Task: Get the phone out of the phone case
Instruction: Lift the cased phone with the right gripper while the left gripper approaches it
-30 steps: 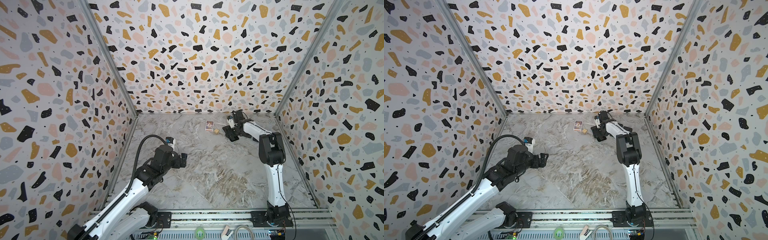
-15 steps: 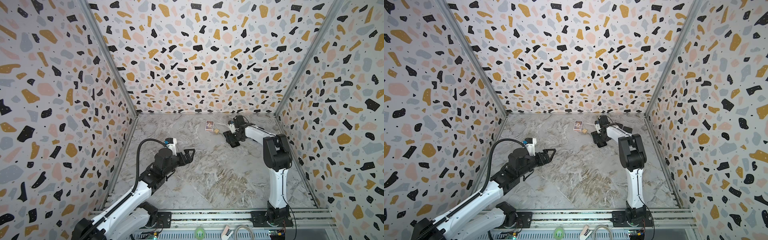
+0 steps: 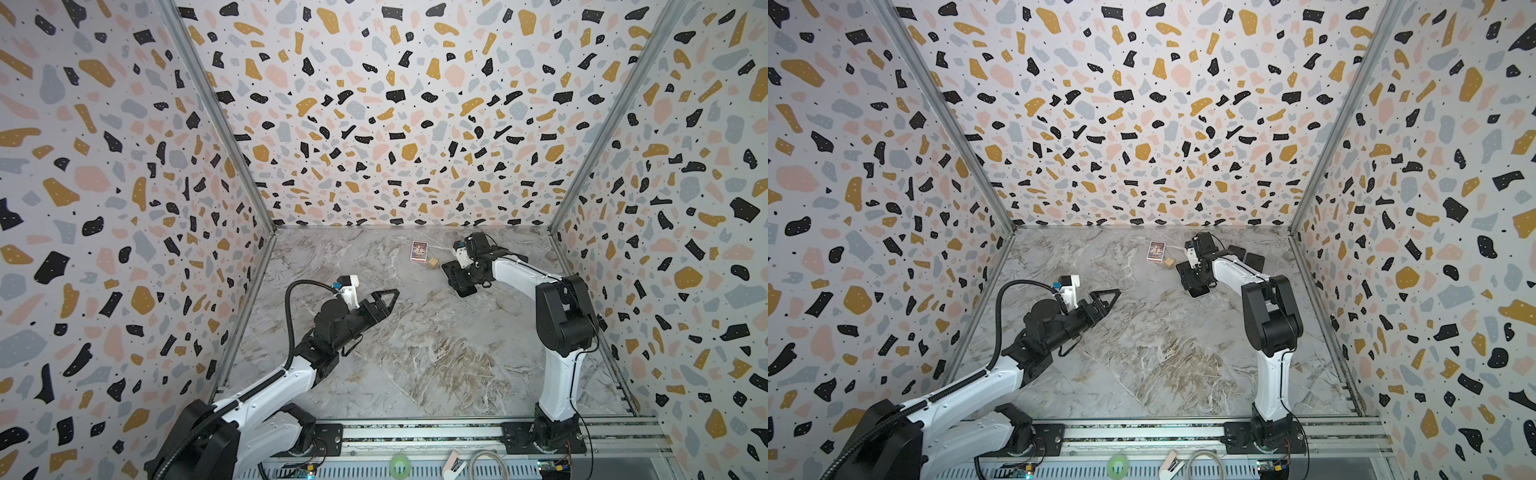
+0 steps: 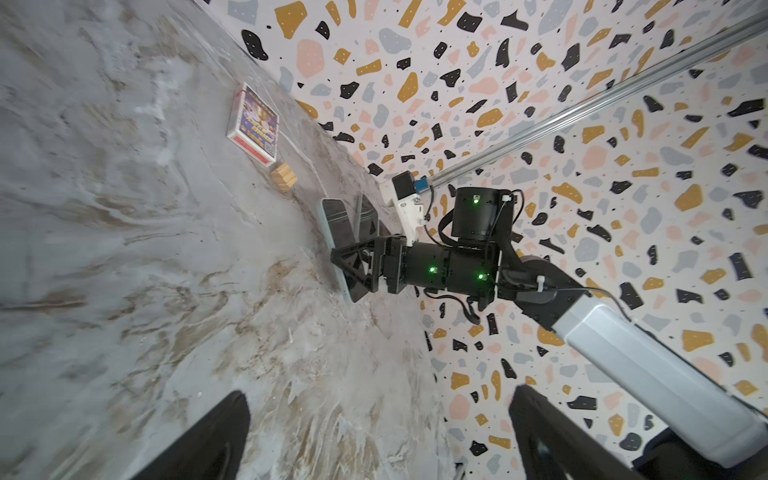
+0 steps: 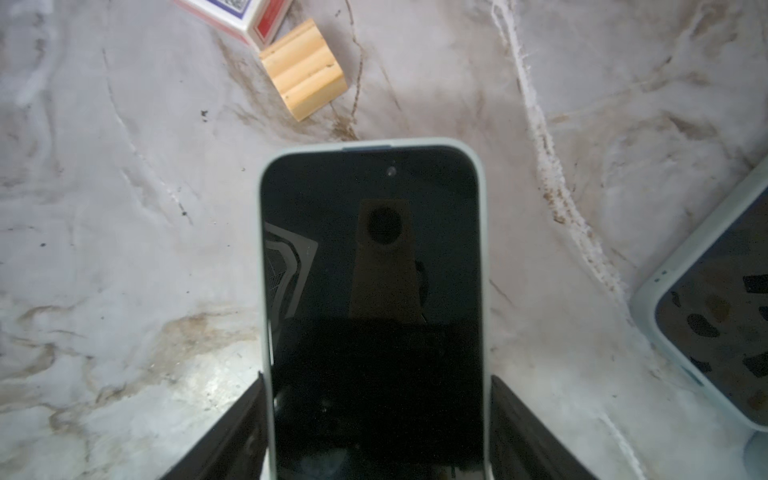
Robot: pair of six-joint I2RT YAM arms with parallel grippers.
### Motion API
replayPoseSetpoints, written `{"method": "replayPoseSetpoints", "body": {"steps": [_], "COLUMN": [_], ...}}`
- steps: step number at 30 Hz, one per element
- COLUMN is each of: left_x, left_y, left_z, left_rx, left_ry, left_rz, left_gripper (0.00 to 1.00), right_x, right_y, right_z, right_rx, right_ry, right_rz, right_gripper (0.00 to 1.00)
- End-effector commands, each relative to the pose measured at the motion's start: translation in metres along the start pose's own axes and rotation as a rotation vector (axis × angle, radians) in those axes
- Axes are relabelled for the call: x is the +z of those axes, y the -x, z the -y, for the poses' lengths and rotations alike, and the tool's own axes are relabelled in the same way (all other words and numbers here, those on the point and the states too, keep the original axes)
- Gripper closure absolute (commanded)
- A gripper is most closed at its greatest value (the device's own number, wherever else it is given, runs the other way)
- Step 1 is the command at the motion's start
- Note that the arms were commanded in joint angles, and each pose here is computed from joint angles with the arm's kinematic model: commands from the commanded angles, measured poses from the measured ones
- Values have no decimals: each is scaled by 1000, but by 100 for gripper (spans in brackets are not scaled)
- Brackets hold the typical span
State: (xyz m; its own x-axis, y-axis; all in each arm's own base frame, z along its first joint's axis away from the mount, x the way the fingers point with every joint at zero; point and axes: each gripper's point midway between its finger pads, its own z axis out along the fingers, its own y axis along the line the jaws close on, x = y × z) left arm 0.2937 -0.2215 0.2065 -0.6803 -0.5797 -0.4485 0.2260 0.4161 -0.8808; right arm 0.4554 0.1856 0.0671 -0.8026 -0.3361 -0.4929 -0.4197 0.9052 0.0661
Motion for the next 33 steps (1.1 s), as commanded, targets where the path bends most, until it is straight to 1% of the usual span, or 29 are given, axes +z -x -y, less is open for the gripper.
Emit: {"method": "replayPoseSetpoints", "body": {"steps": [1,8,12,16,20,25,33], "left_x": [2,21,35,46,55,64,74], "left_y": [6,-5,-14,-18,-18,-18,-18], "left_z": [32,35,33,17,17,21,17], "left_rx": [-59,-146,-165,-203,-246,-275,-291], "left_ry": [-175,-231,-215,-162,-191,-232,-239], "left_rz": [23,-8,-28,-27,-25,-30,-29], "left_gripper": [0,0,0,0,0,7,10], "right_x": [-32,-47,-57,-70,-86,-104,-119], "right_y": [25,25,23,22,21,19,9], "right_z": [-19,-49,-68,-85,-105,-122,-142], "right_rx": [-14,-64,-95,-124,-154,-180,-212], "right_ry": [29,57,83,109,150,195,249], "right_rz": [98,114,118,135,155,183,183], "right_gripper": [67,68,68,68,68,68,68]}}
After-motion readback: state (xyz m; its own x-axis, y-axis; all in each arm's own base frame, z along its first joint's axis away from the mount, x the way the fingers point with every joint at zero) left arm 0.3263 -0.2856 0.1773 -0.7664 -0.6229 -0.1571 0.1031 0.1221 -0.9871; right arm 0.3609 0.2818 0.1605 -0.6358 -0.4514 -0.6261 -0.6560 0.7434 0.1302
